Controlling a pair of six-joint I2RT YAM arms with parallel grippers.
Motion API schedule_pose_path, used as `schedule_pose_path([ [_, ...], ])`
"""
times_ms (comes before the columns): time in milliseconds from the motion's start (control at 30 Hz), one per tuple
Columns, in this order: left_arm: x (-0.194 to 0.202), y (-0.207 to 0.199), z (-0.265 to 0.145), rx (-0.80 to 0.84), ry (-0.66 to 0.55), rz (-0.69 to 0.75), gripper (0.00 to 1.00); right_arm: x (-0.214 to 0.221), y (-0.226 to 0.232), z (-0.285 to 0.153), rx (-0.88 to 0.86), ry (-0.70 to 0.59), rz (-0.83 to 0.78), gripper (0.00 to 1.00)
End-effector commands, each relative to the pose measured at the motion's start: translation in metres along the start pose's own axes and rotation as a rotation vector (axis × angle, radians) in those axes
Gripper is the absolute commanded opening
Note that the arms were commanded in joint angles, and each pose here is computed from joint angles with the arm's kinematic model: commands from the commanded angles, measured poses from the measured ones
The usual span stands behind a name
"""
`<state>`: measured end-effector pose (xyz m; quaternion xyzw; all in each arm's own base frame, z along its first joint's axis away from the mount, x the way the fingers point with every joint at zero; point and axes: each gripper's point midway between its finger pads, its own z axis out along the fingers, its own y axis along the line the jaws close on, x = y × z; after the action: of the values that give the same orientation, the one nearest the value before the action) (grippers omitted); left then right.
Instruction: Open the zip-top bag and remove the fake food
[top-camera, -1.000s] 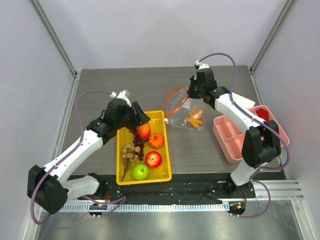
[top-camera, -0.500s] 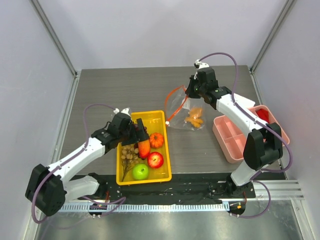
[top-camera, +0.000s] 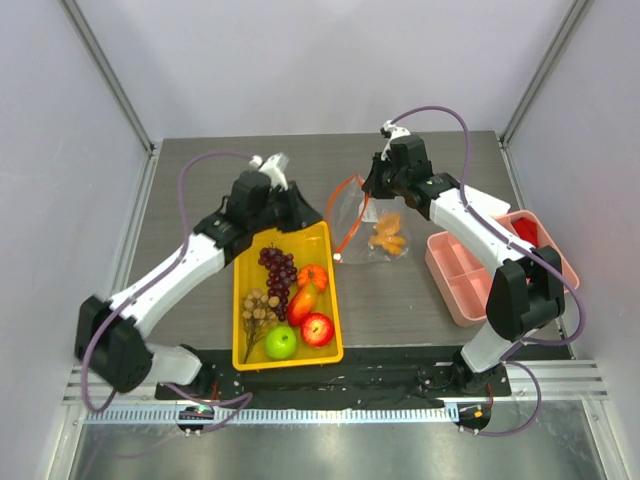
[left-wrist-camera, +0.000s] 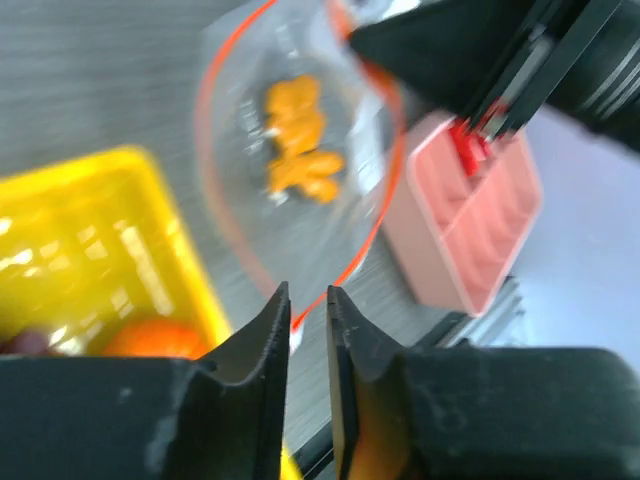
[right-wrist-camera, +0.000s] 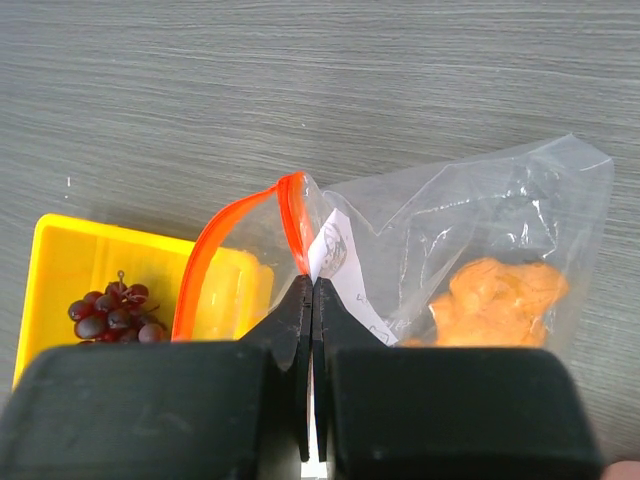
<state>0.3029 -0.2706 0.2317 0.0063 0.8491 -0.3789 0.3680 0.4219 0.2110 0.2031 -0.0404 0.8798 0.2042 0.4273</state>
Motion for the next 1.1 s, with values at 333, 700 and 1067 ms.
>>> schedule_pose_path([
  [333,-0.016,-0.037,0.137,0.249,0.068,-0.114,0.03,-0.04,0.034,-0.019,-0.102,-0.088,0.074,0.01],
  [700,0.006,-0.012,0.166,0.142,-0.076,0.013,0.06,-0.05,0.053,-0.018,-0.168,-0.077,0.228,0.01],
  [1067,-0.02,-0.032,0.14,0.147,-0.152,-0.225,0.0,-0.044,0.05,-0.018,-0.169,-0.077,0.202,0.01],
])
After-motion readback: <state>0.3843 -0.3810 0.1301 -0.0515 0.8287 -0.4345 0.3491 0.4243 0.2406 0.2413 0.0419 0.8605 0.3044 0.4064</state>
